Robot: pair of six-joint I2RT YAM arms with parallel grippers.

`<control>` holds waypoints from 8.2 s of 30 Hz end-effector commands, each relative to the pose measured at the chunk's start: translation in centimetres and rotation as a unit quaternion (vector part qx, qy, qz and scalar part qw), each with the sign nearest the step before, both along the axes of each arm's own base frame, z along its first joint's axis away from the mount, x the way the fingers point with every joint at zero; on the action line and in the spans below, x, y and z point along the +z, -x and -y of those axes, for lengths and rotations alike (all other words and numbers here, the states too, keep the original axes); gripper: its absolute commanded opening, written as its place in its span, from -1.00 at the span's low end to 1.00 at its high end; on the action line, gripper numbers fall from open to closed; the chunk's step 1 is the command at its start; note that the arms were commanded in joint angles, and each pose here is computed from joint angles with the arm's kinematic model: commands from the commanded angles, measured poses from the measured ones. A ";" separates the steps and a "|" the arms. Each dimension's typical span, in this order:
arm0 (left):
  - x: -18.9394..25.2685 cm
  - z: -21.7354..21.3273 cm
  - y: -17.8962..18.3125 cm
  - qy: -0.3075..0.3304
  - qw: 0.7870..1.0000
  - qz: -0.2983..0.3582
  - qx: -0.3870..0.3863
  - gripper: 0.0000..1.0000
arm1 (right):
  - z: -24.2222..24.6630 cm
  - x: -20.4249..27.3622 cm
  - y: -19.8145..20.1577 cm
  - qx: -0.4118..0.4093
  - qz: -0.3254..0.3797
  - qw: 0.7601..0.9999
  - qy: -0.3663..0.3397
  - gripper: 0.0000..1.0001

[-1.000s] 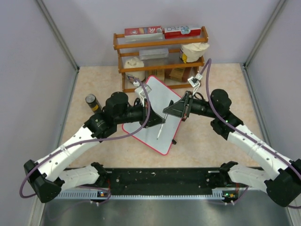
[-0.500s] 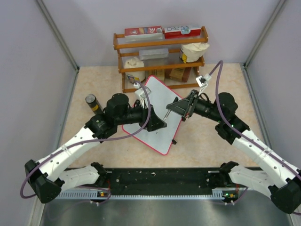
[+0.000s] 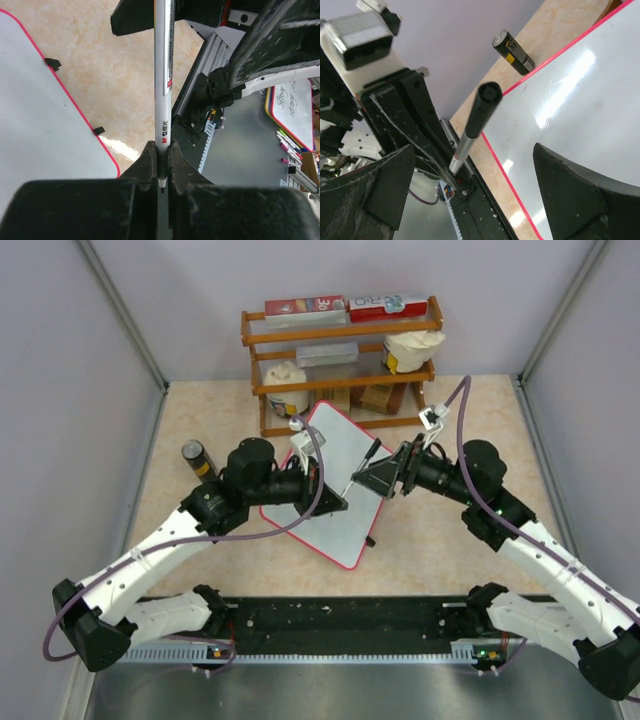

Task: Write a sentence on the whiteboard
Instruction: Pass from the right arm to the left, then pass from the left arm to the right, then adjust the whiteboard at the center of the board, then move the whiteboard to the center of the board.

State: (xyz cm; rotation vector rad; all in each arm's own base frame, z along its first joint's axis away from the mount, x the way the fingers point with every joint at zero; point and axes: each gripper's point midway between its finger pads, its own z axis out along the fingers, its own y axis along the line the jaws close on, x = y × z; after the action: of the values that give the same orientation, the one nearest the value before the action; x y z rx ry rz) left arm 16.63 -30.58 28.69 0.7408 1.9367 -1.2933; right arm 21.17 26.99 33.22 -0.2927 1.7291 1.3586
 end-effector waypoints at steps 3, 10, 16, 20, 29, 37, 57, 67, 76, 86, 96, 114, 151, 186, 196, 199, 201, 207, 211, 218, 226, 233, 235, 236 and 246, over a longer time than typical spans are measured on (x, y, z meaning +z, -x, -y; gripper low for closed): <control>3.9 -0.9 0.9 0.000 0.998 0.059 -0.031 -1.00 | 0.4 1.7 2.3 0.064 0.056 0.996 0.038 0.97; 4.5 -1.1 2.9 0.007 0.994 0.070 -0.086 -1.00 | 0.1 4.3 5.4 0.158 0.083 0.984 -0.018 0.69; 4.4 -0.6 3.4 0.020 0.992 0.064 -0.107 -1.00 | -0.6 4.9 6.0 0.195 0.063 0.977 -0.064 0.46; 4.8 -0.7 3.1 0.024 0.992 0.073 -0.098 -1.00 | -0.7 4.1 6.0 0.199 0.052 0.977 -0.054 0.20; 4.1 -0.2 3.1 0.028 0.992 0.061 -0.104 -1.00 | -0.9 3.4 6.0 0.205 0.038 0.977 -0.054 -0.11; 3.3 0.0 3.2 0.026 0.992 0.047 -0.110 -1.00 | -1.1 3.3 5.9 0.207 0.032 0.976 -0.056 -0.15; 3.7 -0.5 2.1 0.014 0.996 0.063 -0.066 0.18 | -0.8 1.6 4.7 0.156 0.031 0.987 -0.009 -1.00; -1.1 0.6 -0.6 -0.042 0.998 0.029 0.020 0.50 | 8.3 -3.1 -3.2 -0.203 -0.042 0.973 0.098 -1.00; -10.8 8.7 -2.4 -0.163 0.985 0.042 0.042 0.17 | 17.1 -5.2 -3.6 -0.369 -0.055 0.915 0.151 -1.00; -21.9 12.8 -3.1 -0.294 0.954 0.043 0.051 -0.89 | 21.0 -6.6 -2.3 -0.443 -0.054 0.876 0.181 -1.00; -26.3 8.3 -3.8 -0.368 0.921 0.039 0.123 -1.00 | 20.9 -7.7 -2.5 -0.438 -0.064 0.875 0.196 -1.00; -30.6 -3.9 -3.8 -0.412 0.876 -0.021 0.249 -1.00 | 19.7 -9.0 -2.9 -0.413 -0.069 0.886 0.199 -1.00; -25.3 1.4 -6.1 -0.338 0.898 -0.037 0.279 0.36 | 18.9 -9.4 -3.2 -0.397 -0.064 0.895 0.194 -1.00; -27.9 -8.2 -6.8 -0.377 0.799 -0.076 0.462 0.23 | 17.9 -9.4 -3.6 -0.376 -0.051 0.908 0.181 -1.00; -29.6 -7.9 -7.7 -0.380 0.795 -0.083 0.465 -0.17 | 17.7 -9.5 -3.8 -0.372 -0.053 0.908 0.185 -1.00; -29.9 -8.3 -7.6 -0.388 0.792 -0.080 0.465 -0.53 | 17.7 -9.6 -3.8 -0.371 -0.054 0.908 0.187 -1.00; -30.1 -8.4 -7.4 -0.392 0.791 -0.081 0.463 -0.80 | 17.7 -9.7 -3.8 -0.371 -0.055 0.908 0.187 -1.00; -30.6 -9.1 -6.5 -0.400 0.790 -0.086 0.456 -1.00 | 17.6 -9.8 -3.8 -0.369 -0.056 0.909 0.186 -1.00; -30.4 -9.1 -5.4 -0.403 0.793 -0.084 0.448 -1.00 | 17.6 -9.8 -3.8 -0.369 -0.055 0.909 0.187 -1.00; -30.0 -8.1 -2.6 -0.408 0.802 -0.084 0.428 -1.00 | 17.5 -10.0 -3.8 -0.368 -0.057 0.909 0.187 -1.00; -29.9 -5.5 1.5 -0.412 0.812 -0.101 0.400 -1.00 | 17.3 -10.0 -3.9 -0.364 -0.058 0.911 0.183 -1.00; -29.7 -3.6 4.1 -0.418 0.820 -0.109 0.376 -1.00 | 17.1 -10.3 -3.7 -0.359 -0.062 0.914 0.179 -1.00; -29.6 -2.9 4.4 -0.419 0.822 -0.113 0.369 -1.00 | 17.1 -10.2 -3.6 -0.358 -0.062 0.914 0.177 -1.00; -29.6 -2.5 4.6 -0.419 0.824 -0.113 0.365 -0.96 | 17.1 -10.3 -3.5 -0.358 -0.062 0.915 0.177 -1.00; -29.6 -0.9 5.5 -0.421 0.836 -0.100 0.337 0.19 | 17.1 -9.8 -3.0 -0.358 -0.054 0.918 0.164 -1.00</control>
State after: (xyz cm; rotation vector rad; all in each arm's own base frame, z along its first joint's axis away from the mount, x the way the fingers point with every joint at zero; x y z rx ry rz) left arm 14.39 -30.29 1.60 0.1243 2.4686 -0.0867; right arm 24.01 9.83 22.04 0.2294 1.9468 0.5304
